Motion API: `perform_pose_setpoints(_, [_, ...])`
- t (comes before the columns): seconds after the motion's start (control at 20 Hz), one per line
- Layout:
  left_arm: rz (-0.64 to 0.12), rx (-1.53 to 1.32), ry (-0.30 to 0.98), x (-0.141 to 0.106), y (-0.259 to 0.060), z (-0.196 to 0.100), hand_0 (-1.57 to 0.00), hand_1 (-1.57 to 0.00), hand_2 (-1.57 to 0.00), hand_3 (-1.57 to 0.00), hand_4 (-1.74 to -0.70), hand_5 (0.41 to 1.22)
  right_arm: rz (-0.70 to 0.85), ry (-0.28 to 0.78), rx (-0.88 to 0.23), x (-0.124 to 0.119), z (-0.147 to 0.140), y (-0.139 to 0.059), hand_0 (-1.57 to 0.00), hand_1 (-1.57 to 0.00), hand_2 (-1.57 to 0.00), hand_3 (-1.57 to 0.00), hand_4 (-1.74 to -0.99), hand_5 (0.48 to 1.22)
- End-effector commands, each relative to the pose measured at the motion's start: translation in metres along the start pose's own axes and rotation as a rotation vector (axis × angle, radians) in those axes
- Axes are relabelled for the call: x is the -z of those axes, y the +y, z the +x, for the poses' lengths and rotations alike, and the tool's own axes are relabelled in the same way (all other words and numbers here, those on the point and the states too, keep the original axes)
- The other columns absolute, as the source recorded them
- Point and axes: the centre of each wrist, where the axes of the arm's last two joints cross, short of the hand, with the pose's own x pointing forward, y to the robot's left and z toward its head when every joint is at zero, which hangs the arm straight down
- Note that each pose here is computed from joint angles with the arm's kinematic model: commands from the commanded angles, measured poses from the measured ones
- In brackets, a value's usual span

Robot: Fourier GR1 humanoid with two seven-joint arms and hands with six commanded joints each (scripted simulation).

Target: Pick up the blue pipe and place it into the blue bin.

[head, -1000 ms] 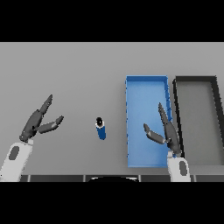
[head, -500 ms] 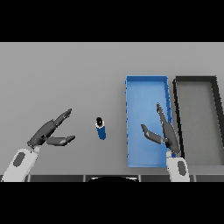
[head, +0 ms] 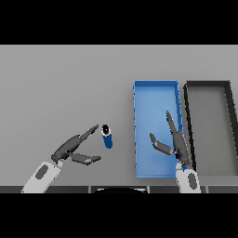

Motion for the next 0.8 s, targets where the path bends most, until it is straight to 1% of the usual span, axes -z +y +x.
perform_pose_setpoints(0.0, [-0.003,-0.012,0.014,0.01,-0.002,-0.005,0.0,0.0,0.0,0.0,-1.2,0.467,0.003,0.012,0.002,0.002,0.0,0.0,0.0,0.0,0.0,0.0,-1.231,0.623])
perform_pose_setpoints(0.1, [-0.014,-0.033,0.021,0.024,-0.011,-0.008,0.0,0.0,0.0,0.0,-1.2,0.467,0.002,0.011,0.015,-0.001,-0.003,0.004,0.0,0.0,0.0,0.0,-1.229,0.621])
perform_pose_setpoints(0.15, [-0.018,-0.052,0.019,0.028,-0.014,-0.012,0.0,0.0,0.0,0.0,-1.19,0.467,-0.002,0.013,0.01,-0.001,-0.004,0.001,0.0,0.0,0.0,0.0,-1.223,0.618])
perform_pose_setpoints(0.25, [-0.028,-0.064,0.002,0.041,-0.017,-0.008,0.0,0.0,0.0,0.0,-1.19,0.469,-0.005,0.005,-0.001,-0.003,-0.002,0.001,0.0,0.0,0.0,0.0,-1.212,0.61])
perform_pose_setpoints(0.3, [-0.045,-0.055,0.014,0.047,-0.023,-0.011,0.0,0.0,0.0,0.0,-1.17,0.464,-0.011,0.023,-0.004,-0.004,-0.003,-0.001,0.0,0.0,0.0,0.0,-1.208,0.608])
perform_pose_setpoints(0.45, [-0.062,-0.019,0.023,0.06,-0.028,-0.014,0.0,0.0,0.0,0.0,-1.13,0.462,-0.01,0.006,0.002,-0.006,-0.001,-0.001,0.0,0.0,0.0,0.0,-1.201,0.605])
perform_pose_setpoints(0.55, [-0.071,-0.072,-0.008,0.071,-0.033,-0.015,0.0,0.0,0.0,0.0,-1.17,0.495,-0.011,0.022,0.01,-0.004,-0.003,0.0,0.0,0.0,0.0,0.0,-1.204,0.607])
perform_pose_setpoints(0.65, [-0.065,-0.101,-0.038,0.083,-0.036,-0.013,0.0,0.0,0.0,0.0,-1.21,0.533,-0.012,0.026,0.017,-0.003,-0.004,-0.008,0.0,0.0,0.0,0.0,-1.206,0.606])
perform_pose_setpoints(0.7, [-0.062,-0.12,-0.054,0.085,-0.038,-0.013,0.0,0.0,-0.04,-0.01,-1.24,0.558,-0.006,0.026,0.017,-0.003,-0.005,-0.008,0.0,0.0,0.0,0.0,-1.204,0.605])
perform_pose_setpoints(0.75, [-0.053,-0.13,-0.067,0.086,-0.037,-0.014,0.0,-0.04,-0.11,-0.04,-1.27,0.585,-0.015,0.031,0.007,-0.004,-0.007,-0.009,0.0,0.0,0.0,0.0,-1.196,0.603])
